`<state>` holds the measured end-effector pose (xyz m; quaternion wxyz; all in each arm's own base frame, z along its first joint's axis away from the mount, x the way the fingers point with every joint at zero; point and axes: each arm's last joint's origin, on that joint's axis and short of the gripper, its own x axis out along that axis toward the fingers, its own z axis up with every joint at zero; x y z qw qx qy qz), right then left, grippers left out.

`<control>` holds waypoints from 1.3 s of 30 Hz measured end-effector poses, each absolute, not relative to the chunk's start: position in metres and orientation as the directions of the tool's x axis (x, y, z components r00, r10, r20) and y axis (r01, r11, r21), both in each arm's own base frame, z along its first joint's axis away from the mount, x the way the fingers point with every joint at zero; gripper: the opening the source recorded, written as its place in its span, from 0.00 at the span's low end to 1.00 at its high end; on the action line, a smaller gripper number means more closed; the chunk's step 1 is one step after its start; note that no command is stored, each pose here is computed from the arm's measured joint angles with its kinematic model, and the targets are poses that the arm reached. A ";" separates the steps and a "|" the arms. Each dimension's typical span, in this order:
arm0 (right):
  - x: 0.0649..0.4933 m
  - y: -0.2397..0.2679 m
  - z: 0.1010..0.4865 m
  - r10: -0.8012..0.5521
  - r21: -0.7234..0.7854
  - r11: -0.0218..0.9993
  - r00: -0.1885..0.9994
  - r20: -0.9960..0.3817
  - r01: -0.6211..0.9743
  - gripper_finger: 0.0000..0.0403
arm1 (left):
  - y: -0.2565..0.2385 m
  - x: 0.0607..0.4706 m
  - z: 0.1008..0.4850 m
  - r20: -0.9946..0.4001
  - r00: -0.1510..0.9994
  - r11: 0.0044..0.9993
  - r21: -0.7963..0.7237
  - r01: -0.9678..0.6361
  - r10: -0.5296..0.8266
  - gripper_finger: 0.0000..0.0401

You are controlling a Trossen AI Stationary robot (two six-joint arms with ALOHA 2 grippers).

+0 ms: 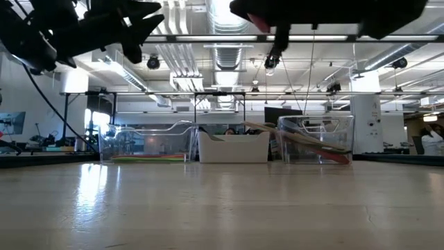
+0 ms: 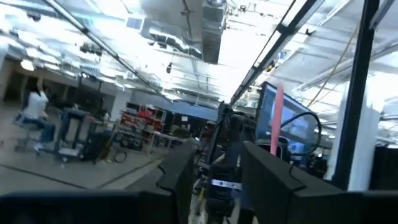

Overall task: Pick & Place Kitchen Items
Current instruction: Put the pink spatula into the left transparent bin

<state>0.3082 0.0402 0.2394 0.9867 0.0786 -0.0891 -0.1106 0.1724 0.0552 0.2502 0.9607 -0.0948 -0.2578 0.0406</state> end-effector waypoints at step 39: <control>0.371 -0.004 0.277 -0.151 0.145 0.981 0.977 0.150 0.129 0.03 | 0.058 0.272 0.310 0.396 0.896 0.971 -0.037 0.235 -0.202 0.57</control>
